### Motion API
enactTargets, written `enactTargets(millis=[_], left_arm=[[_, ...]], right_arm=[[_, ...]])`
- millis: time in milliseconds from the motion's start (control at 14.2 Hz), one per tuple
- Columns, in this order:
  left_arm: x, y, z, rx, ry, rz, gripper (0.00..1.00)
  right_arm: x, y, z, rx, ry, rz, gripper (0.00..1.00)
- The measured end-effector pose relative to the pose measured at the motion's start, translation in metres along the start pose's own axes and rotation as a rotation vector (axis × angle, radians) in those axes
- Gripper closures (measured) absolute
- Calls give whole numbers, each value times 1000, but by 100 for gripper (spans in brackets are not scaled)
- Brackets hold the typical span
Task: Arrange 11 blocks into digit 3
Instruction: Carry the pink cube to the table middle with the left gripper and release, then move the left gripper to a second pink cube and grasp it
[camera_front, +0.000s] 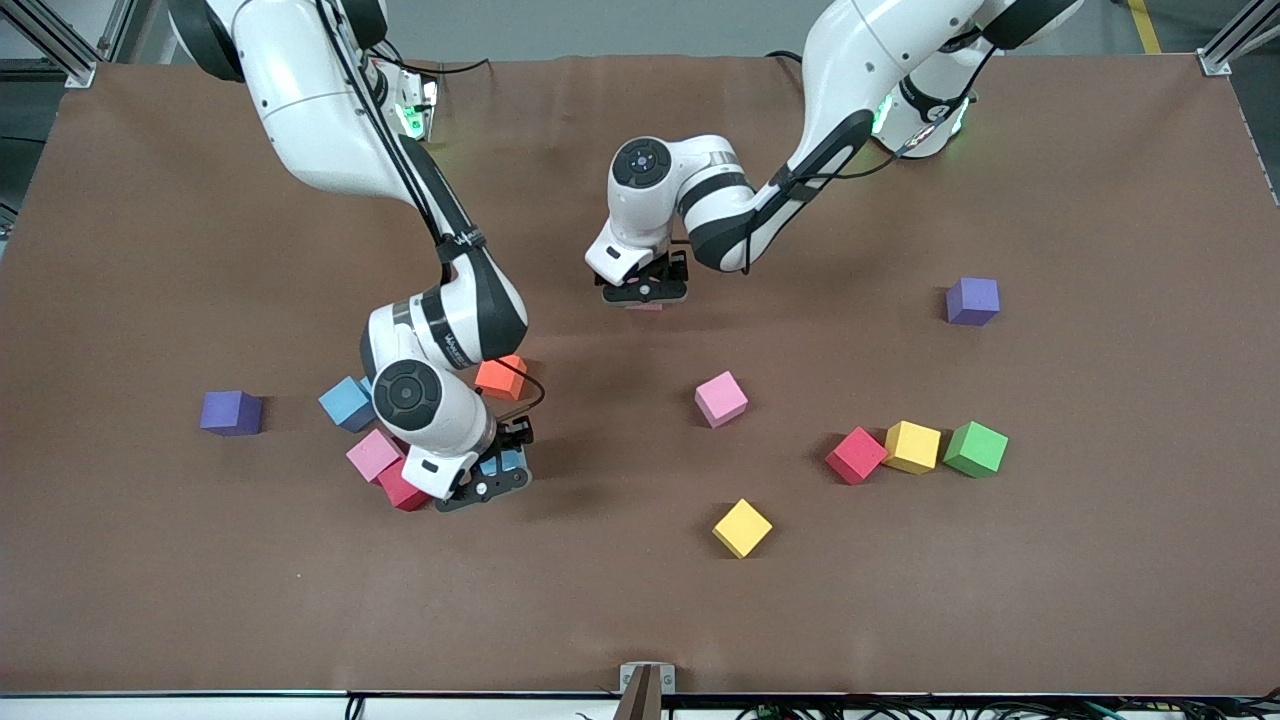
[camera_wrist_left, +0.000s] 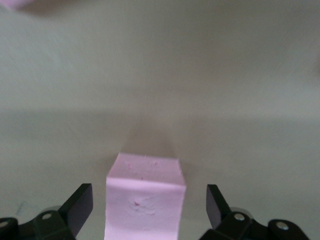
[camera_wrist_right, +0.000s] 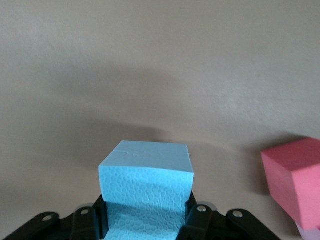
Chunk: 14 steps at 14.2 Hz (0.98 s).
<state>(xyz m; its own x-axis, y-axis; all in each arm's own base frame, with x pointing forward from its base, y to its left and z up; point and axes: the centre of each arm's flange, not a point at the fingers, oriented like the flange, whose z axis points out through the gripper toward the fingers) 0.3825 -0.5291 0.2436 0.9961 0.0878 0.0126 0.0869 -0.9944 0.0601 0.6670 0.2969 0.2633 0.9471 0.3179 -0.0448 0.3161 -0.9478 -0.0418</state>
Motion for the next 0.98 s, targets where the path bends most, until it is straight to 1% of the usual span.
enactTargets(millis=[70, 211, 421, 632, 842, 982], left_arm=[[13, -3, -16, -9, 24, -31, 0], [48, -22, -39, -3, 58, -98, 0], [105, -66, -54, 71, 62, -205, 0], [151, -102, -65, 82, 71, -293, 0], [178, -128, -58, 85, 59, -351, 0], [188, -140, -46, 91, 39, -376, 0]], right_arm=[[-2, 0, -4, 0, -14, -6, 44], [-3, -6, -11, -9, -15, -27, 44], [-4, -10, -16, -20, -8, -45, 44], [-4, -9, -17, -20, -7, -53, 44], [-4, -7, -24, -19, -6, -84, 44], [-7, 0, -35, -15, -25, -178, 44]])
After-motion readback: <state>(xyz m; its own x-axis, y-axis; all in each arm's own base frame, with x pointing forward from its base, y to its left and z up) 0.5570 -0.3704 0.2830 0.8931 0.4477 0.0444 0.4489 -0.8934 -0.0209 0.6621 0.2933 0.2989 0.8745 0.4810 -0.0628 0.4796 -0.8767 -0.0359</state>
